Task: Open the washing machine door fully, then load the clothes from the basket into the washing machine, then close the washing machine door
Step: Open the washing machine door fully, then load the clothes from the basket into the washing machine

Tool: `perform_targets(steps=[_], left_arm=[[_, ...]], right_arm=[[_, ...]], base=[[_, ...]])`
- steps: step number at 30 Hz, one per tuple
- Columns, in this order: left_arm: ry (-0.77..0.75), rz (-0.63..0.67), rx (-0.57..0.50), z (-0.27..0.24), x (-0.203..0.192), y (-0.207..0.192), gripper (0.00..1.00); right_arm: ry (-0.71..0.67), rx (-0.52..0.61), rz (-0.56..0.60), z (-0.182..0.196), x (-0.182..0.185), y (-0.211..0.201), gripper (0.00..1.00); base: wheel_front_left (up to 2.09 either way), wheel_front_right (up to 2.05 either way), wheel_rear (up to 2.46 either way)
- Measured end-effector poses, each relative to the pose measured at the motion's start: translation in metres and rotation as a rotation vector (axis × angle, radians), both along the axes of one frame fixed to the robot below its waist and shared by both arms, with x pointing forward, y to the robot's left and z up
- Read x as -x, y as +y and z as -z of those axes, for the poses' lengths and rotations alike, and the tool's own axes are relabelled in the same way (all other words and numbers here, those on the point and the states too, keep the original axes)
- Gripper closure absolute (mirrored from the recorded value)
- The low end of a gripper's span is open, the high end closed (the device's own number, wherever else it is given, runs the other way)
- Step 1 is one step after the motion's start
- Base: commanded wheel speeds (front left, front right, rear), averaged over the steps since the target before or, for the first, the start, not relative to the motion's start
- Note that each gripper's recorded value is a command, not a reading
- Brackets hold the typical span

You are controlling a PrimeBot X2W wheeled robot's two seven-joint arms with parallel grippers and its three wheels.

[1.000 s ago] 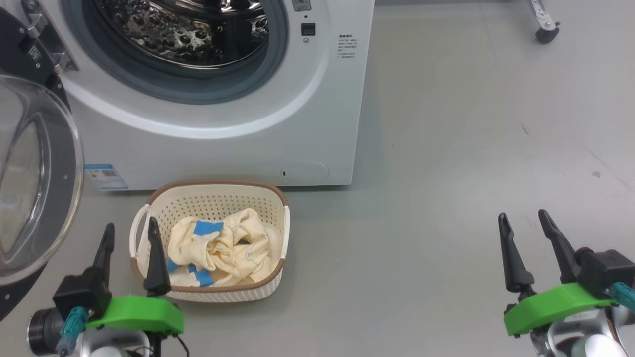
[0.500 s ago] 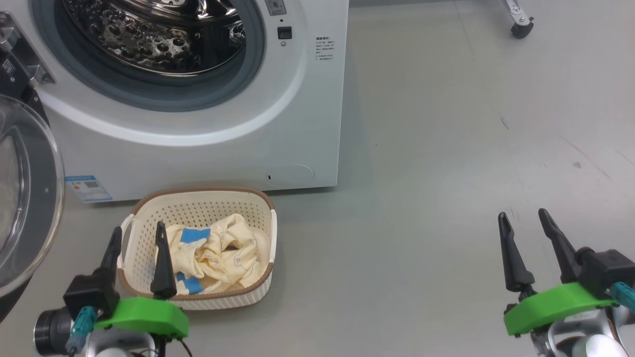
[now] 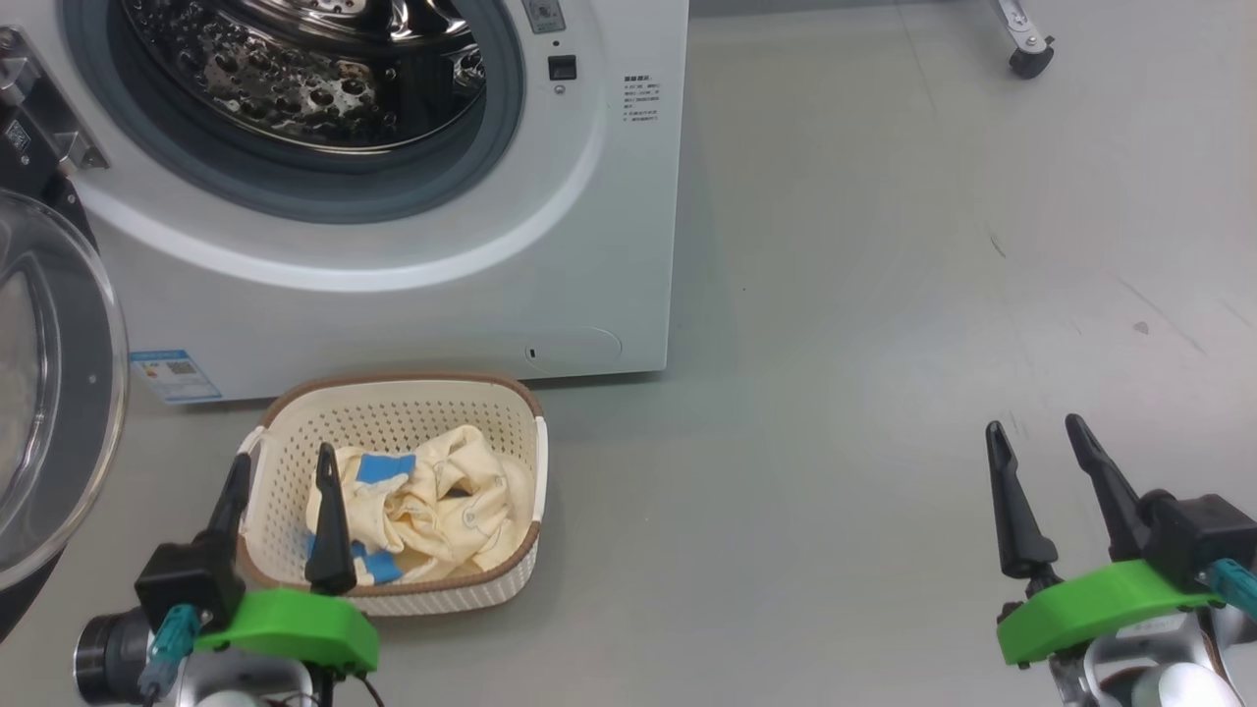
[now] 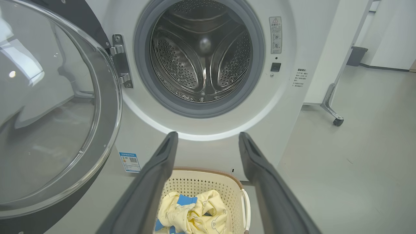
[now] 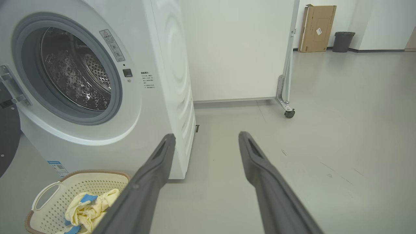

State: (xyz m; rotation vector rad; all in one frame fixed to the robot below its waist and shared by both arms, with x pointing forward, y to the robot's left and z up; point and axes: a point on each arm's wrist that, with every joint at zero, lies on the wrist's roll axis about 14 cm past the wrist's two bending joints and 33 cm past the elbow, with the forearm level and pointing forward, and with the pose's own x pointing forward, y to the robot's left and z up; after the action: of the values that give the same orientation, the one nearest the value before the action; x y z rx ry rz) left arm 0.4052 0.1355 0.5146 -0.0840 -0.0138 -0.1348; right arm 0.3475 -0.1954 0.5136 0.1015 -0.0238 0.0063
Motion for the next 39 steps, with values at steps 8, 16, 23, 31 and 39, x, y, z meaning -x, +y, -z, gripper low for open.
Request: perform_targets(steps=[8, 16, 23, 31, 39], left_arm=[[0.016, 0.017, 0.005, 0.0024, 0.0003, -0.0042, 0.00], [0.024, 0.031, 0.004, 0.0043, 0.0020, -0.0085, 0.00], [0.035, 0.007, -0.005, 0.0080, -0.0001, -0.0033, 0.00], [0.038, -0.002, -0.009, 0.0096, -0.0012, -0.0008, 0.00], [0.040, -0.009, -0.013, 0.0103, -0.0003, 0.0005, 0.00]], right_arm=[[0.004, 0.000, 0.001, 0.0011, 0.0000, -0.0002, 0.00], [0.010, -0.001, -0.002, 0.0032, -0.0005, 0.0008, 0.00], [0.020, -0.001, -0.004, 0.0063, -0.0026, 0.0016, 0.00], [0.019, -0.002, -0.010, 0.0064, -0.0042, 0.0034, 0.00], [0.017, -0.002, -0.013, 0.0064, -0.0037, 0.0043, 0.00]], base=[[0.45, -0.45, 0.00], [1.53, -1.53, 0.00], [1.85, -1.69, -0.15], [0.75, -0.75, 0.00], [0.02, -0.02, 0.00]])
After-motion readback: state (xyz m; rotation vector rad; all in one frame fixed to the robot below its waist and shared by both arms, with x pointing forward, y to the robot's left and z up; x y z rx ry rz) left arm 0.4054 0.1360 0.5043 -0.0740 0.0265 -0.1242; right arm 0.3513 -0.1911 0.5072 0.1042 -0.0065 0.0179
